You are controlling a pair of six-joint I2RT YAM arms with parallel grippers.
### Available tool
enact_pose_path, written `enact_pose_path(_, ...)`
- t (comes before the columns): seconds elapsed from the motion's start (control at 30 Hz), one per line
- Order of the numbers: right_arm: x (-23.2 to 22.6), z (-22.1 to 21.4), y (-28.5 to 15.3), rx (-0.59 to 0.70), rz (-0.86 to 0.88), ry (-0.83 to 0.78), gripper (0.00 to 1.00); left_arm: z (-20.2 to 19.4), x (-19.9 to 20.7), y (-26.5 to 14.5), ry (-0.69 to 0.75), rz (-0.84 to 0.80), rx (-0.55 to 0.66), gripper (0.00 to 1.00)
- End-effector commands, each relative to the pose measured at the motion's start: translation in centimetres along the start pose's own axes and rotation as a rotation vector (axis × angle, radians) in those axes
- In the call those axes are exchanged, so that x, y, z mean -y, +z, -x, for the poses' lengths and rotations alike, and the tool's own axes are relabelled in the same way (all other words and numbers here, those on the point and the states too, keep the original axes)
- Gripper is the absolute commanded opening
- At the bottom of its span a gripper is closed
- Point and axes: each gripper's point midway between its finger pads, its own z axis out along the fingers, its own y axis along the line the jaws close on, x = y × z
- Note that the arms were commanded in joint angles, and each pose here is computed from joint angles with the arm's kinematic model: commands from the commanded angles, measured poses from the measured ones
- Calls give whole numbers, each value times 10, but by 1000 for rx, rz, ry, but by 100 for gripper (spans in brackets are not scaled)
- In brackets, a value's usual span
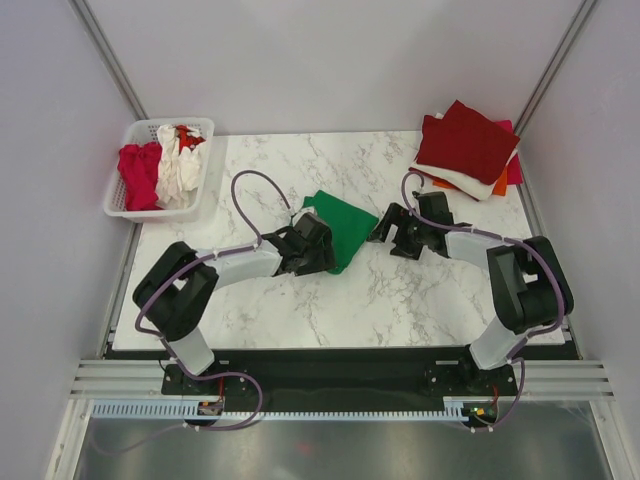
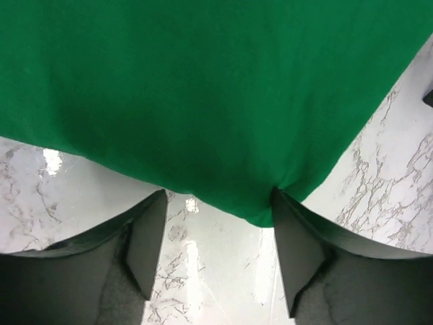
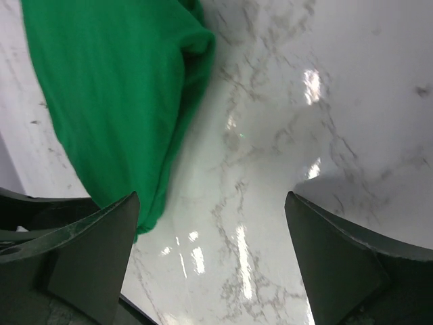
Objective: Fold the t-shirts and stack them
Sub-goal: Neatly place the folded tshirt to the corner
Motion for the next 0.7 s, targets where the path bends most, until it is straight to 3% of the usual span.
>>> enact_pose_path(0.0,-7,1,19,-10,93,64,98,15,13,11,-99,-32,81,67)
enact_pose_path(0.03,-5,-3,26,-27,101,84,98,17,14,14,-101,-28,93,63)
enact_pose_path(0.07,-11,1,29,-16,127,85,97,17,11,17,-101,-16,97,44)
enact_pose_path(0.17,-10,1,33,-22,128,123,97,25,12,20,-81,-2,124,12)
enact_pose_path(0.23,-6,2,34,-18,99,138,98,37,18,11,-77,-18,161,2)
enact_pose_path(0.43,-6,-2,40,-37,91,194,98,75,45,-30,-105,-100,240,2)
enact_pose_path(0.67,-12,-4,54,-61,136,248,98,94,60,-48,-137,-133,253,2)
